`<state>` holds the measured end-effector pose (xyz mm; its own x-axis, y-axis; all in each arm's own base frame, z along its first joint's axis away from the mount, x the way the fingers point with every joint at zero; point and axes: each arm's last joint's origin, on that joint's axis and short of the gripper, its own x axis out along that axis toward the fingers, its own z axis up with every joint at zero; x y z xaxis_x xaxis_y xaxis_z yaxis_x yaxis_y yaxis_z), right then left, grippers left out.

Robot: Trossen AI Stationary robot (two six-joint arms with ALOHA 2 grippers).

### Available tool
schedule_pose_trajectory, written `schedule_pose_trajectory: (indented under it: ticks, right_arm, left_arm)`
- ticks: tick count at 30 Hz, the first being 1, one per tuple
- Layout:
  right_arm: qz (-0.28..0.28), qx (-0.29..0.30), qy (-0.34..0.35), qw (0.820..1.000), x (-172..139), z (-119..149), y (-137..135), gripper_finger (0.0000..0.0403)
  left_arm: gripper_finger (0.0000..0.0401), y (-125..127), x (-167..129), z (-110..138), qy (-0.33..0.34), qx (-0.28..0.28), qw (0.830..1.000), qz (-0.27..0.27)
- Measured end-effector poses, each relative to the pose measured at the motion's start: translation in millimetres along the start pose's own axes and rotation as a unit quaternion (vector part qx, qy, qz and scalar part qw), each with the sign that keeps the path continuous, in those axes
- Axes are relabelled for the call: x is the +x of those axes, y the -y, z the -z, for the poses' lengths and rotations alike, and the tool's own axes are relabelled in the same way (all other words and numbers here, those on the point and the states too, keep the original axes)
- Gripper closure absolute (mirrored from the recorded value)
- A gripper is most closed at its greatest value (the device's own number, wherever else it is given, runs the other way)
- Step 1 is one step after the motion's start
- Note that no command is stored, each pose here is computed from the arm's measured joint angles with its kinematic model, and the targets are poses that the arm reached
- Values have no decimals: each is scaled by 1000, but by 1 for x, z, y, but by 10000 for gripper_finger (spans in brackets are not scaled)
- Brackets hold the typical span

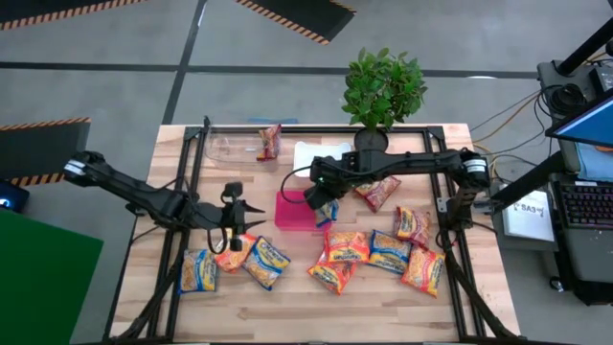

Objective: Sort Maruchan noodles
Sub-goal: Put the blue noodle pack into the red bin

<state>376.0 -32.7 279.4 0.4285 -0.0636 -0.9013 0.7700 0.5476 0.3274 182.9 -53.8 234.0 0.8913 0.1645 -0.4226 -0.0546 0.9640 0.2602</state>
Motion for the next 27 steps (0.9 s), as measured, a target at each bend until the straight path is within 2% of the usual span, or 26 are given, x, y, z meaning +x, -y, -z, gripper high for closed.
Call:
schedule_pose_trajectory:
  ticks: [13, 27]
  right_arm:
    - [15, -24, -43, 999, 25, 3, 0, 391]
    - [43, -67, -75, 994, 57, 8, 1, 391]
  left_arm:
    - [301, 11, 23, 4, -19, 13, 1000, -3]
    - [301, 5, 44, 9, -33, 7, 999, -32]
